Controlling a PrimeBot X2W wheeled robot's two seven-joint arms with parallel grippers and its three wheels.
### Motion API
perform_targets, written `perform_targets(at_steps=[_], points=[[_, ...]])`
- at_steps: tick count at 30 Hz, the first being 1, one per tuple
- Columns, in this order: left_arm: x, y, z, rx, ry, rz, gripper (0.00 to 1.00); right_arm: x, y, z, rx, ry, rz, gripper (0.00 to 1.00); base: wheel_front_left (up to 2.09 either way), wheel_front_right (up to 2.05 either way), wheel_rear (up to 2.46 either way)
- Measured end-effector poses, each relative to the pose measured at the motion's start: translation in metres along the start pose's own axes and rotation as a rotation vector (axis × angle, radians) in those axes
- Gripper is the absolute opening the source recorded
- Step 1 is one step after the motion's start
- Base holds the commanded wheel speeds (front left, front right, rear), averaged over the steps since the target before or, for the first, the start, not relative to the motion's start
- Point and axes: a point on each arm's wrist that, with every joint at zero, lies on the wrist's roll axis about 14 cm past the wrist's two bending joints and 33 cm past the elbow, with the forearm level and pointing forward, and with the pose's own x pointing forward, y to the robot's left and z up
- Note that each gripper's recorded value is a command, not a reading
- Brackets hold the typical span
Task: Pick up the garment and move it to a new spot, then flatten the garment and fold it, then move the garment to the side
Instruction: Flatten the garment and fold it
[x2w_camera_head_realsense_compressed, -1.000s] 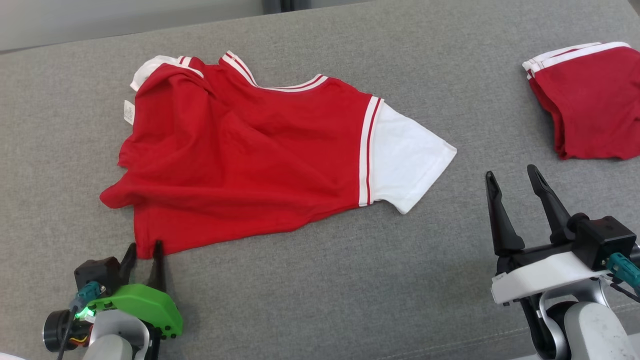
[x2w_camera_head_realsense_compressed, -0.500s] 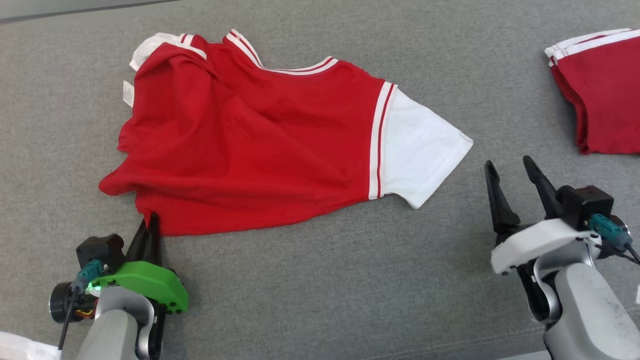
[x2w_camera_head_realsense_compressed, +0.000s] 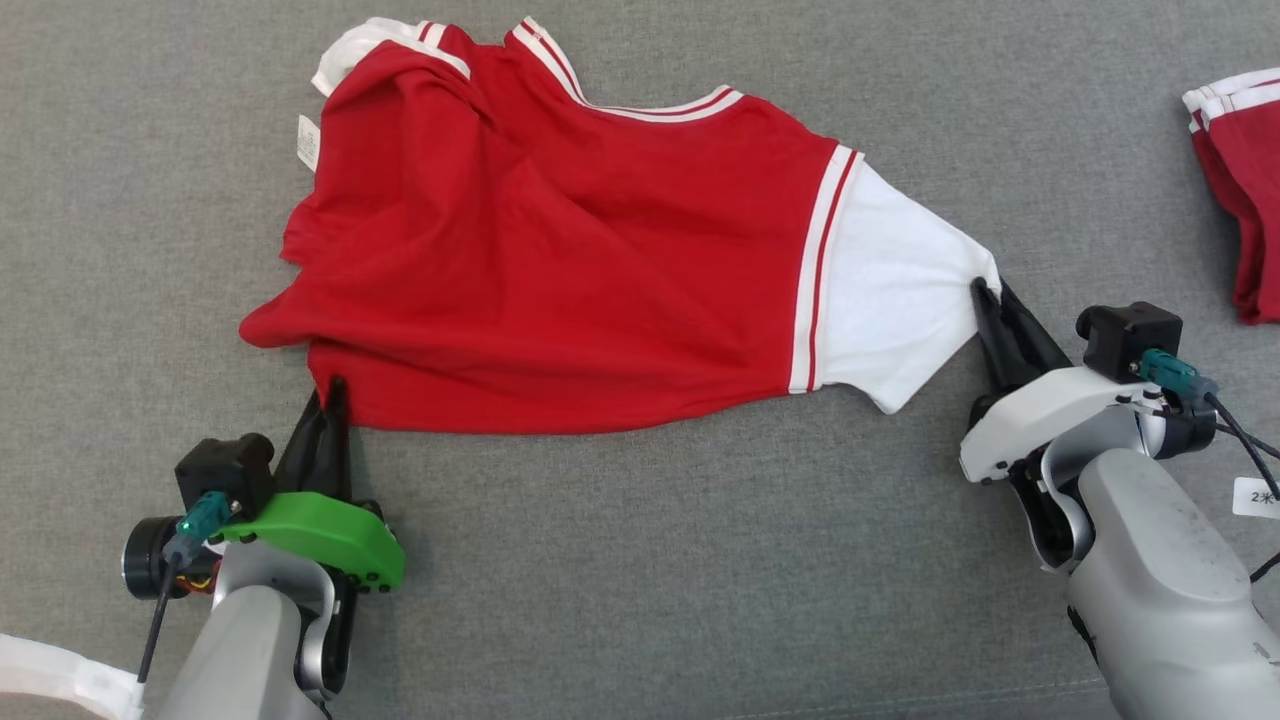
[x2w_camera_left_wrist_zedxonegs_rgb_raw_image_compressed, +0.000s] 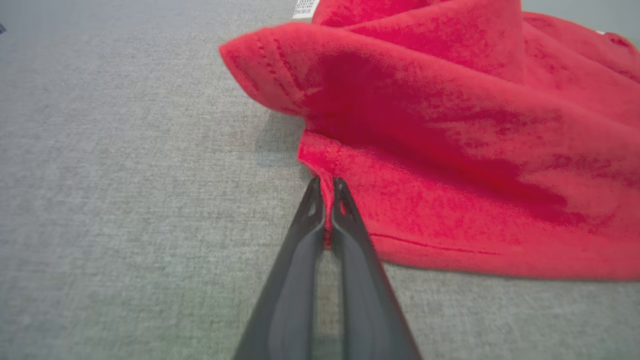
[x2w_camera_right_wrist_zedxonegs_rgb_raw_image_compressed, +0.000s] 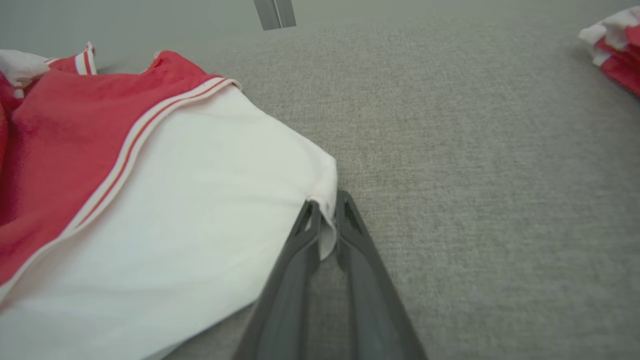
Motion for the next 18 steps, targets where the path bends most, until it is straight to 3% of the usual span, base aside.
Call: perform_targets(at_steps=[3,9,18], points=[[-0.002,0.002,0.028,0.017,-0.083,0.007,0.00,-0.001,-0.002,0.021,0.000,-0.063,0.001,0.00,0.00,0.00,0.00],[-0.020,-0.011,0.117,0.068,-0.318,-0.025,0.00,-0.021,-0.006,0.117,-0.048,-0.352,0.008,0.00,0.00,0.00,0.00],[-0.098,-0.046,0.284,0.184,-0.806,-0.078,0.00,-0.112,0.003,0.278,-0.256,-0.822,-0.017,0.00,0.00,0.00,0.00]])
